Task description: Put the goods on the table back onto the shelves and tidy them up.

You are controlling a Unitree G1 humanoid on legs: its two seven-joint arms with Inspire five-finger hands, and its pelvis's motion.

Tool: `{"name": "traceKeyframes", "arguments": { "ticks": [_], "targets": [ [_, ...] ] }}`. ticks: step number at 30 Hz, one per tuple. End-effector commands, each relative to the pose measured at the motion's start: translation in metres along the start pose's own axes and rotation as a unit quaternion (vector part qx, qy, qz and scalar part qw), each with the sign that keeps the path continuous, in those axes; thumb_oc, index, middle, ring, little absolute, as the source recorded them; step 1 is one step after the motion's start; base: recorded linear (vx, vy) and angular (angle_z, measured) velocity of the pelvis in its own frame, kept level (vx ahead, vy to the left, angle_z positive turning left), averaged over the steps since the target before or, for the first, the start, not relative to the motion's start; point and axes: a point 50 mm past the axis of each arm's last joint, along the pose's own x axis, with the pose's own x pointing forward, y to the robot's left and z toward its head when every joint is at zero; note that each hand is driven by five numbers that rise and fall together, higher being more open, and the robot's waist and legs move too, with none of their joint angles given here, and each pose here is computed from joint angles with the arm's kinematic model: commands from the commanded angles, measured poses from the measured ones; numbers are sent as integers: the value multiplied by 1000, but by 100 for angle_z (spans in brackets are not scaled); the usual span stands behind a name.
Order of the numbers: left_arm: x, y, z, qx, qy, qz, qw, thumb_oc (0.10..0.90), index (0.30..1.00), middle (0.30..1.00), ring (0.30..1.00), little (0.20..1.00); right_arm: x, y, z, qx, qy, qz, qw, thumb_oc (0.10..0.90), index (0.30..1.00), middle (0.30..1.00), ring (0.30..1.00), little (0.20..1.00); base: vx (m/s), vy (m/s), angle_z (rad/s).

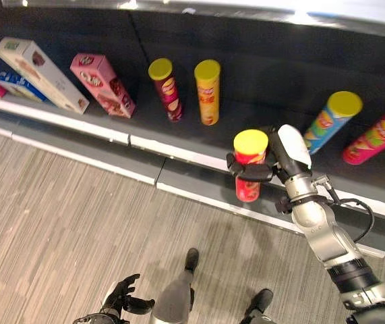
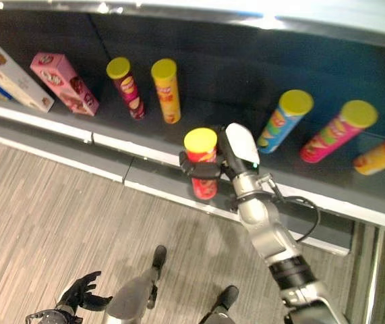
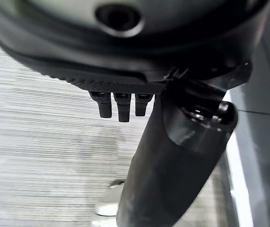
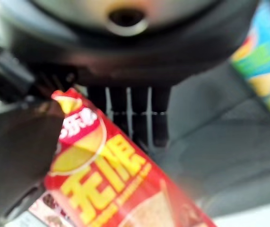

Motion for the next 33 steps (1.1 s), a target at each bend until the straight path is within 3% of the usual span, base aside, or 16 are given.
{"name": "traceKeyframes", "arguments": {
  "ticks": [1, 5, 18, 20, 27, 33],
  "targets": [
    [-2, 25, 5, 25, -26, 40, 999, 800, 900, 900, 900, 900, 29, -47, 36, -11, -92, -180, 979, 400, 300, 300, 300, 300, 8, 30, 47],
    [1, 21, 12, 24, -41, 46, 998, 800, 900, 900, 900, 900, 35, -78, 22, -61, -58, -297, 951, 400, 300, 300, 300, 300, 34, 43, 29],
    [7, 9, 43, 38, -102, 34, 993, 800, 900, 900, 900, 900, 47, -126, 13, -87, -21, -445, 891, 400, 300, 300, 300, 300, 2, 15, -1],
    [8, 6, 55, 39, -126, 29, 991, 800, 900, 900, 900, 900, 50, -148, 11, -94, -8, -489, 867, 400, 300, 300, 300, 300, 103, -21, 2],
    [9, 0, 65, 40, -144, 23, 988, 800, 900, 900, 900, 900, 50, -157, 9, -94, 0, -512, 854, 400, 300, 300, 300, 300, 11, 5, 5],
    [9, -3, 66, 38, -145, 20, 989, 800, 900, 900, 900, 900, 48, -140, 7, -73, 7, -490, 868, 400, 300, 300, 300, 300, 0, 0, 0]
  ]
}}
